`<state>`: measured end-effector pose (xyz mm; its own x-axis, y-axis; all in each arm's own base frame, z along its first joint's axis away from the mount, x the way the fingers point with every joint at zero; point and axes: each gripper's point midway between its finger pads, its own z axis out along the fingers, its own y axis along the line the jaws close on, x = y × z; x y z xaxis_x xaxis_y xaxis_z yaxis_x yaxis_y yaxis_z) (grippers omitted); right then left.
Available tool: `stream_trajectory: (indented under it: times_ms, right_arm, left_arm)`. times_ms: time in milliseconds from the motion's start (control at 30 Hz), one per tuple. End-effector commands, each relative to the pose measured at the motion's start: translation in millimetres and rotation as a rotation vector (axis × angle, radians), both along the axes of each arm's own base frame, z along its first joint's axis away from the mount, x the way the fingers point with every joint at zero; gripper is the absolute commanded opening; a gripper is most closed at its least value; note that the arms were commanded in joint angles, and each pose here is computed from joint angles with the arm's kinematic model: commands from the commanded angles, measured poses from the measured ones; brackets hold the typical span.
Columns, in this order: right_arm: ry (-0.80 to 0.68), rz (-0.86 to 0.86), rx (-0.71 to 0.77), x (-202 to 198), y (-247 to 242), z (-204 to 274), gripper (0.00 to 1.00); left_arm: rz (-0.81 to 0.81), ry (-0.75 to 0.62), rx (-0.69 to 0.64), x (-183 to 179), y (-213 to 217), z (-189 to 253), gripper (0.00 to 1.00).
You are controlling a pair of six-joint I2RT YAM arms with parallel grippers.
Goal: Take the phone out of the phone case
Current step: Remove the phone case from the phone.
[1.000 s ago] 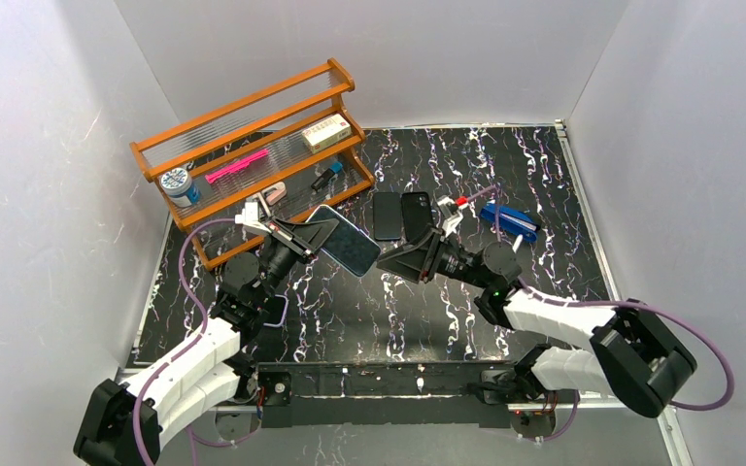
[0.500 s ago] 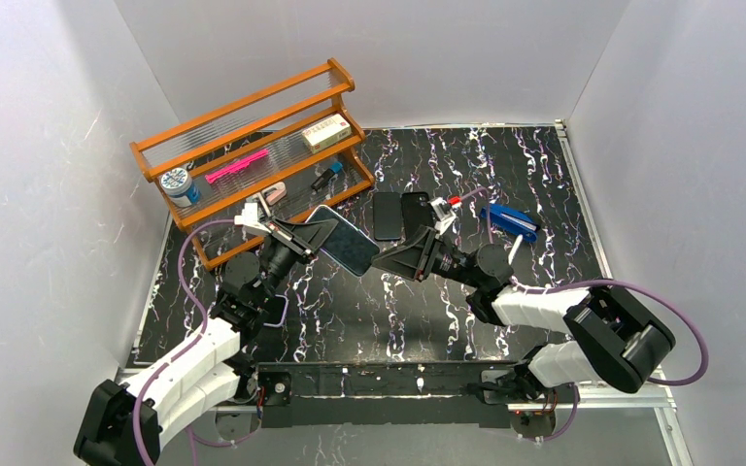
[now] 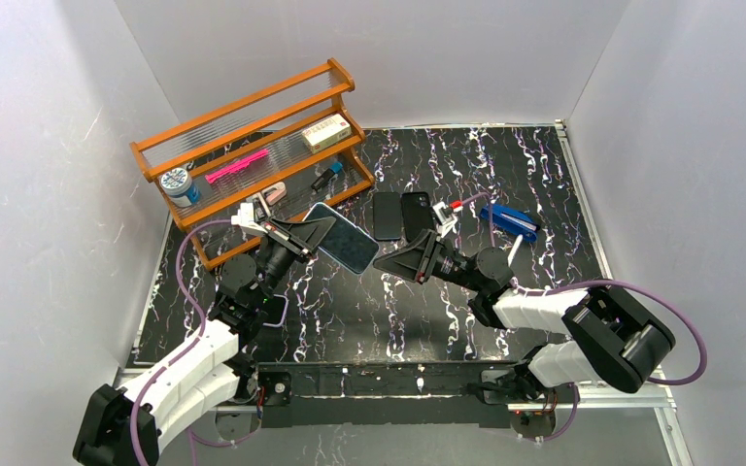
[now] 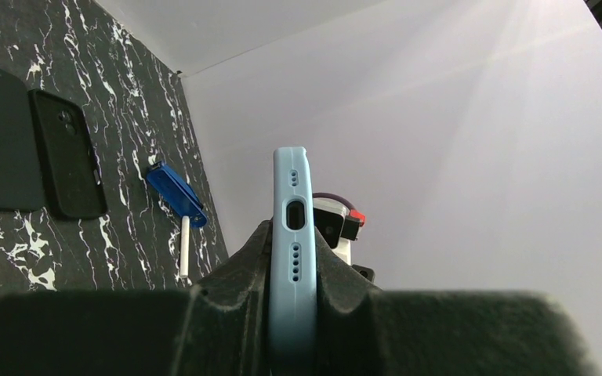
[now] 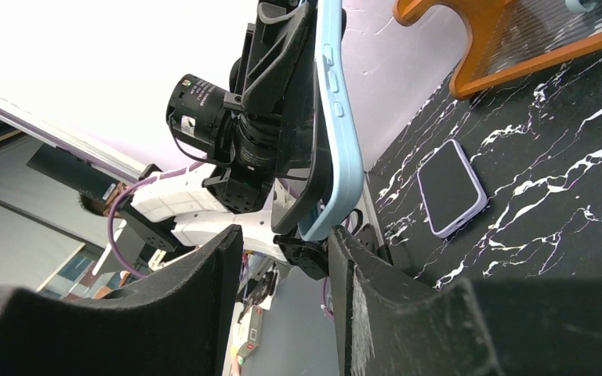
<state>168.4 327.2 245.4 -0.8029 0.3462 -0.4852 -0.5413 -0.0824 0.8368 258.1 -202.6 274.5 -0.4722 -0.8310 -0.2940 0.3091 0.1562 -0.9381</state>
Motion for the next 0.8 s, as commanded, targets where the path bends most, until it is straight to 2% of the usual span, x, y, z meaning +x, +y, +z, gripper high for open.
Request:
stream_trajectory:
  times_ms: [0,500,767]
  right_arm:
    - [-0.061,-0.006,0.046,-2.0,-1.5,18.1,0.52]
    - [-0.114,0.018,0.084,-9.0,-3.5,39.2,0.51]
    - [-0.085,0.022,0.075,-5.5,0.4,31.9,0.50]
  left_arm:
    - [-0.008,-0.131,-0.084,-9.1,3.2,50.2,0.00]
    - [0.002,-0.127,-0.049,-5.5,2.1,41.0,0.00]
    - [-0.020,-0.134,-0.069,-9.2,0.0,47.4,0.00]
